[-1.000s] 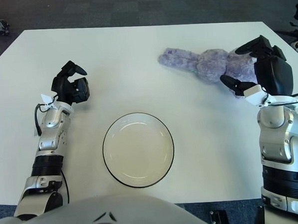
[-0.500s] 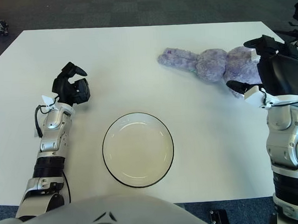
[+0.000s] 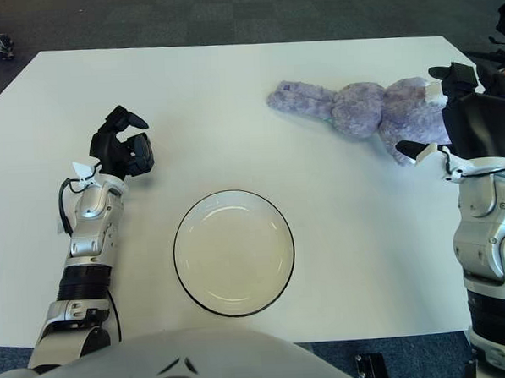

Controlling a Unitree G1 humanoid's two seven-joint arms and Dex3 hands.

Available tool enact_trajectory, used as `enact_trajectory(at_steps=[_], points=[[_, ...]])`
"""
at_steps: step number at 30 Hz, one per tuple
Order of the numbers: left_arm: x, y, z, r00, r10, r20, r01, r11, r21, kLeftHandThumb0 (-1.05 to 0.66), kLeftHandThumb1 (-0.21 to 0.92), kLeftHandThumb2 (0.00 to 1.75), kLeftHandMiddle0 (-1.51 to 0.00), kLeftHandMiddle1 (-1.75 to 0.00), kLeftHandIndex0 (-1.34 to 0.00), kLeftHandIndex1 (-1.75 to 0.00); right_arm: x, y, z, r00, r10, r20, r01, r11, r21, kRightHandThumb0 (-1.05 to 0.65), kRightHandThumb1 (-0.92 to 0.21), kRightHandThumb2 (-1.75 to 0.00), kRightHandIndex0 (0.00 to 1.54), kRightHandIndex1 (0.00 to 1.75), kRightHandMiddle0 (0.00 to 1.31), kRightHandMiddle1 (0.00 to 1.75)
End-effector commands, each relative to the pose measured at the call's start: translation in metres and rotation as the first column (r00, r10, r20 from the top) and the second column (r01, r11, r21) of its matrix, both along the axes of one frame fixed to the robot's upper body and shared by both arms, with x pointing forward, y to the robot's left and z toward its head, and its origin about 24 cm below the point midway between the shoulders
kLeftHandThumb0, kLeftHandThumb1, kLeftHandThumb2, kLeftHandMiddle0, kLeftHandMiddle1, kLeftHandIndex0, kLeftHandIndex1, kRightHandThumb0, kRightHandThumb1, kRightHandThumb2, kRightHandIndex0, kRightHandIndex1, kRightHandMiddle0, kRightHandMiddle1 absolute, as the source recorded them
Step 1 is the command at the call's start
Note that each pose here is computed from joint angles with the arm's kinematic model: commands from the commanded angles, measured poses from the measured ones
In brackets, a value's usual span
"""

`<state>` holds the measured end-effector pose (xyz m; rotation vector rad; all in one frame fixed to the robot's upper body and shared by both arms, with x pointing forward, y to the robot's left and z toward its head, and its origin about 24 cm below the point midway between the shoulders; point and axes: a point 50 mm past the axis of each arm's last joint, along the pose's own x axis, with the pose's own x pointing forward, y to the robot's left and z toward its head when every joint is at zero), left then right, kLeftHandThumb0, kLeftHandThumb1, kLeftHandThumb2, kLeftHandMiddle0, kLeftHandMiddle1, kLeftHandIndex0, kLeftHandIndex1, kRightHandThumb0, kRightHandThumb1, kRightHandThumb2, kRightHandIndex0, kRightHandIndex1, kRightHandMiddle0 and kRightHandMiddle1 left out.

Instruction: Put the doll into the plate.

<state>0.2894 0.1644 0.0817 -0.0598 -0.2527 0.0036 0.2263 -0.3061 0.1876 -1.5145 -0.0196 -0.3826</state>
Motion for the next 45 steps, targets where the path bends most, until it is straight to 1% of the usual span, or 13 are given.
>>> enact_trajectory(at_steps=[1,6,9,17,19,22,24,27,37,43,45], points=[[-0.002,0.000,-0.003,1.000,0.001,-0.009,-0.001,1.000,-0.005,-0.47,0.33,1.30,-1.22,-1.75,-0.60,-1.75,0.004,-0.001,0.004,1.000,-0.016,-0.021,0.015,0.999,-0.033,-0.73,-0.39,-0.88,0.00,0.01,0.00,0.33],[-0.003,0.000,-0.004,1.000,0.003,-0.005,-0.003,1.000,-0.003,-0.47,0.35,1.28,-1.22,-1.75,-0.59,-1.75,0.007,-0.002,0.004,0.999,-0.026,-0.042,0.025,0.999,-0.041,-0.75,-0.42,-0.86,0.01,0.01,0.00,0.33],[-0.003,0.000,-0.006,1.000,0.006,-0.012,-0.006,1.000,0.001,-0.47,0.35,1.27,-1.21,-1.75,-0.58,-1.75,0.013,-0.002,0.004,0.998,-0.032,-0.061,0.029,0.999,-0.039,-0.76,-0.44,-0.84,0.02,0.02,0.00,0.38],[-0.002,0.000,-0.007,1.000,0.000,-0.019,0.000,1.000,0.003,-0.47,0.36,1.26,-1.21,-1.75,-0.58,-1.75,0.027,-0.001,0.002,0.990,-0.047,-0.131,0.044,0.999,-0.027,-0.74,-0.44,-0.82,0.02,0.02,0.00,0.35],[-0.003,0.000,-0.008,1.000,-0.004,-0.020,0.004,1.000,0.004,-0.47,0.36,1.26,-1.21,-1.75,-0.58,-1.75,0.033,-0.001,0.000,0.986,-0.052,-0.161,0.051,0.999,-0.013,-0.73,-0.42,-0.83,0.01,0.01,0.00,0.37],[-0.003,0.000,-0.009,1.000,-0.004,-0.020,0.004,1.000,0.006,-0.47,0.36,1.26,-1.21,-1.75,-0.58,-1.75,0.038,-0.001,-0.002,0.982,-0.060,-0.178,0.061,0.998,-0.004,-0.71,-0.40,-0.85,0.00,0.00,0.00,0.39],[-0.003,0.000,-0.009,1.000,-0.004,-0.022,0.004,1.000,0.010,-0.47,0.36,1.26,-1.21,-1.75,-0.58,-1.75,0.050,-0.002,-0.004,0.978,-0.069,-0.198,0.069,0.998,-0.006,-0.69,-0.38,-0.86,0.01,0.00,0.00,0.42],[-0.003,0.000,-0.010,1.000,-0.004,-0.021,0.005,1.000,0.011,-0.46,0.36,1.26,-1.22,-1.75,-0.57,-1.75,0.060,-0.003,-0.007,0.973,-0.073,-0.221,0.072,0.997,-0.016,-0.66,-0.34,-0.90,0.01,0.01,0.00,0.44],[-0.003,0.000,-0.011,1.000,-0.004,-0.020,0.005,1.000,0.015,-0.46,0.37,1.25,-1.21,-1.75,-0.57,-1.75,0.069,-0.002,-0.009,0.966,-0.060,-0.253,0.059,0.998,-0.012,-0.57,-0.25,-0.97,0.08,0.05,0.00,0.44],[-0.003,0.000,-0.011,1.000,-0.006,-0.020,0.006,1.000,0.018,-0.46,0.36,1.26,-1.21,-1.75,-0.58,-1.75,0.075,-0.001,-0.011,0.959,-0.054,-0.277,0.053,0.999,-0.011,-0.55,-0.22,-0.99,0.08,0.06,0.00,0.44],[-0.003,0.000,-0.011,1.000,-0.006,-0.019,0.006,1.000,0.016,-0.47,0.36,1.26,-1.21,-1.75,-0.58,-1.75,0.080,-0.001,-0.013,0.954,-0.041,-0.298,0.039,0.999,-0.013,-0.55,-0.22,-1.00,0.07,0.06,0.00,0.44]])
